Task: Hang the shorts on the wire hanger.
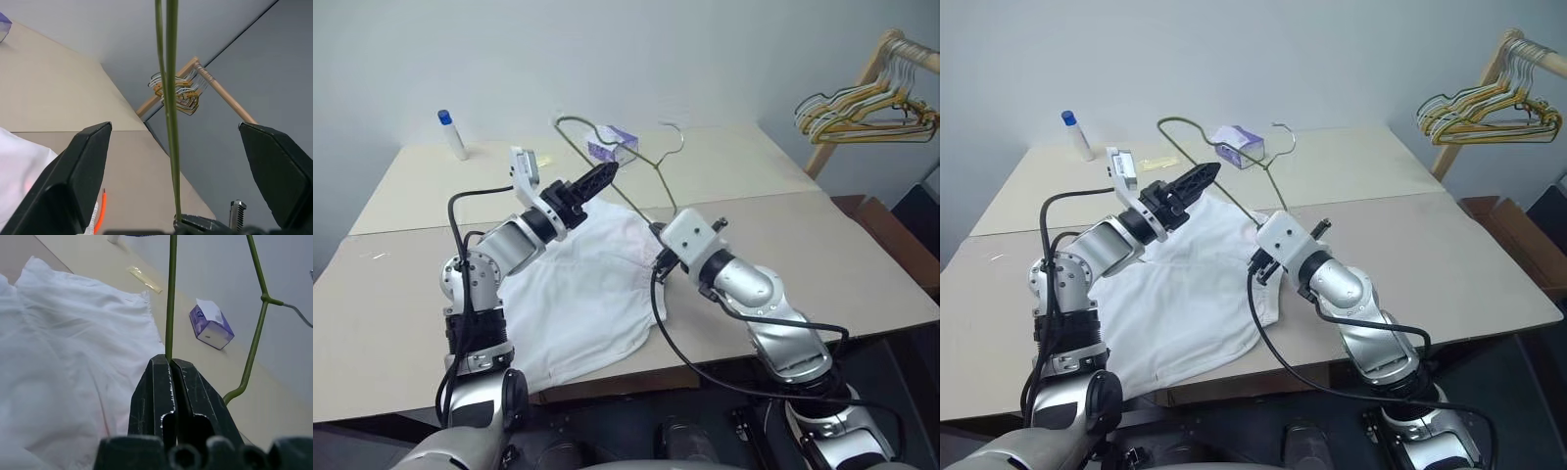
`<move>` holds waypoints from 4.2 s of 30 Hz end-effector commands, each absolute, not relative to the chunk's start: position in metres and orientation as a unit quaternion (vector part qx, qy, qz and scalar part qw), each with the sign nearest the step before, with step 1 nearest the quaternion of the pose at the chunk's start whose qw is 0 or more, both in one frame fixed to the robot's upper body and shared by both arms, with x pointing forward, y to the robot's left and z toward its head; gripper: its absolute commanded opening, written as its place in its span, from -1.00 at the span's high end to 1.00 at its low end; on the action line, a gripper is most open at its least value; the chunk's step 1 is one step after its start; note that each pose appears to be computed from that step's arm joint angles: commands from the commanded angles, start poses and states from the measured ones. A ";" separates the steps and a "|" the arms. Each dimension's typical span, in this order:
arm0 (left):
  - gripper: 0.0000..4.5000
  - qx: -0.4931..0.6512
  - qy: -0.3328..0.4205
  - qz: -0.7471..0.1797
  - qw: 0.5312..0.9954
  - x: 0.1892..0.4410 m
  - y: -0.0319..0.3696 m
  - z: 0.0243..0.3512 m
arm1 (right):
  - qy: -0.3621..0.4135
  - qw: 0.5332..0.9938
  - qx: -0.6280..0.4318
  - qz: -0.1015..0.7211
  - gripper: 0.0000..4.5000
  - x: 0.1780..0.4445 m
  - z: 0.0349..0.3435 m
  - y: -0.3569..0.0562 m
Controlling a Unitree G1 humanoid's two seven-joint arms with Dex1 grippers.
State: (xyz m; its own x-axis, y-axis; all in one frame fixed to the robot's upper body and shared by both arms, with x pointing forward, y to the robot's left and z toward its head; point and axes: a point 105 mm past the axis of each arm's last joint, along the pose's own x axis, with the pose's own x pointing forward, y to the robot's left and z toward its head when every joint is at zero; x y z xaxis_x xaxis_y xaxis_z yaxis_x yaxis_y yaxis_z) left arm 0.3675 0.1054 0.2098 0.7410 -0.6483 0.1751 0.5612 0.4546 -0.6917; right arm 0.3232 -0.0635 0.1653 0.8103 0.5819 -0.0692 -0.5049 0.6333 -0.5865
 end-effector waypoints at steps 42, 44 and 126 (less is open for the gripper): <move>1.00 -0.221 -0.161 -0.573 0.773 0.321 0.188 0.297 | 0.055 0.833 -0.027 0.550 -0.65 0.282 0.211 -0.111; 1.00 -0.222 -0.181 -0.616 0.734 0.309 0.194 0.307 | 0.085 0.788 0.011 0.610 -0.65 0.272 0.211 -0.108; -0.98 0.174 0.017 -0.618 0.767 0.306 0.160 0.175 | 0.518 0.731 0.300 0.327 1.00 0.202 0.084 -0.249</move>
